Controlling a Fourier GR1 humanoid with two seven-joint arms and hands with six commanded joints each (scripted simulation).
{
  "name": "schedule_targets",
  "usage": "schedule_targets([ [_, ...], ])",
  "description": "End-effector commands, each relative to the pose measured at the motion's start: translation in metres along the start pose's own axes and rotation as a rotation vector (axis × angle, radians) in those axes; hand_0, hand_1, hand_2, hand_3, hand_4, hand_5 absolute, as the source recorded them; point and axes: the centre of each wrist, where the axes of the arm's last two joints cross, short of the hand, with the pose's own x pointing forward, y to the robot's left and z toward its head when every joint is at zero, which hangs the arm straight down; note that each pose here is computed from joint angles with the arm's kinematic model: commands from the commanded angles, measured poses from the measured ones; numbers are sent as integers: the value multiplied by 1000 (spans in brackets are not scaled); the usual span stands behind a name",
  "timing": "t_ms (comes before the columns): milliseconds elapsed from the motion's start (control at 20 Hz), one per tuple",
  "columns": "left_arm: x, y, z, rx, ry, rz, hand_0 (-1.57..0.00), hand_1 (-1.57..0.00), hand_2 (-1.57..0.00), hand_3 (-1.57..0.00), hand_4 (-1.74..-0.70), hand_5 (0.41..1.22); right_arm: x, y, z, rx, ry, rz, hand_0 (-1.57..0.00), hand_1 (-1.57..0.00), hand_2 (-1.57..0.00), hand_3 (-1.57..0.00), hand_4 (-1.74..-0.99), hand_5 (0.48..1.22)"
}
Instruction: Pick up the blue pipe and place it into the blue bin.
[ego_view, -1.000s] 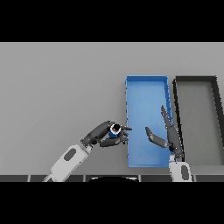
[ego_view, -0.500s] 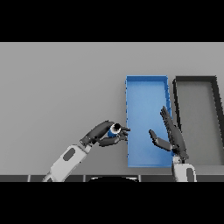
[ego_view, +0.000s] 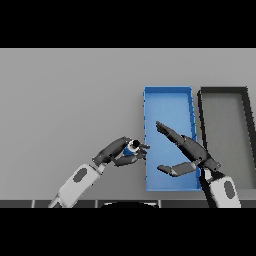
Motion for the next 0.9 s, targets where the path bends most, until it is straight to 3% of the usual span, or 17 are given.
schedule_targets([
  [0,-3,1,1,-2,2,-9,-1571,-1571,-1571,-1485,-1741,1221,5,3,-7,40,-13,21,1,1,1,1,-1314,510],
  [350,3,-3,3,-42,-27,20,-1571,-1571,-1571,-1516,-1741,1221,15,22,-57,225,-2,90,1,1,1,1,-1232,531],
  [650,1,-2,3,-46,-8,-13,-1571,-1571,-1571,-1540,-1740,1221,19,29,-100,309,-4,95,1,1,1,1,-1218,508],
  [750,-2,4,7,-46,-11,17,-1571,-1571,-1571,-1484,-1736,1221,22,31,-109,341,-18,86,-53,-84,-102,-46,-1245,506],
  [850,1,6,2,-84,72,-96,-1182,-1078,-1063,-1030,-1682,1221,25,35,-119,381,-3,107,-345,-375,-379,-296,-1335,507],
])
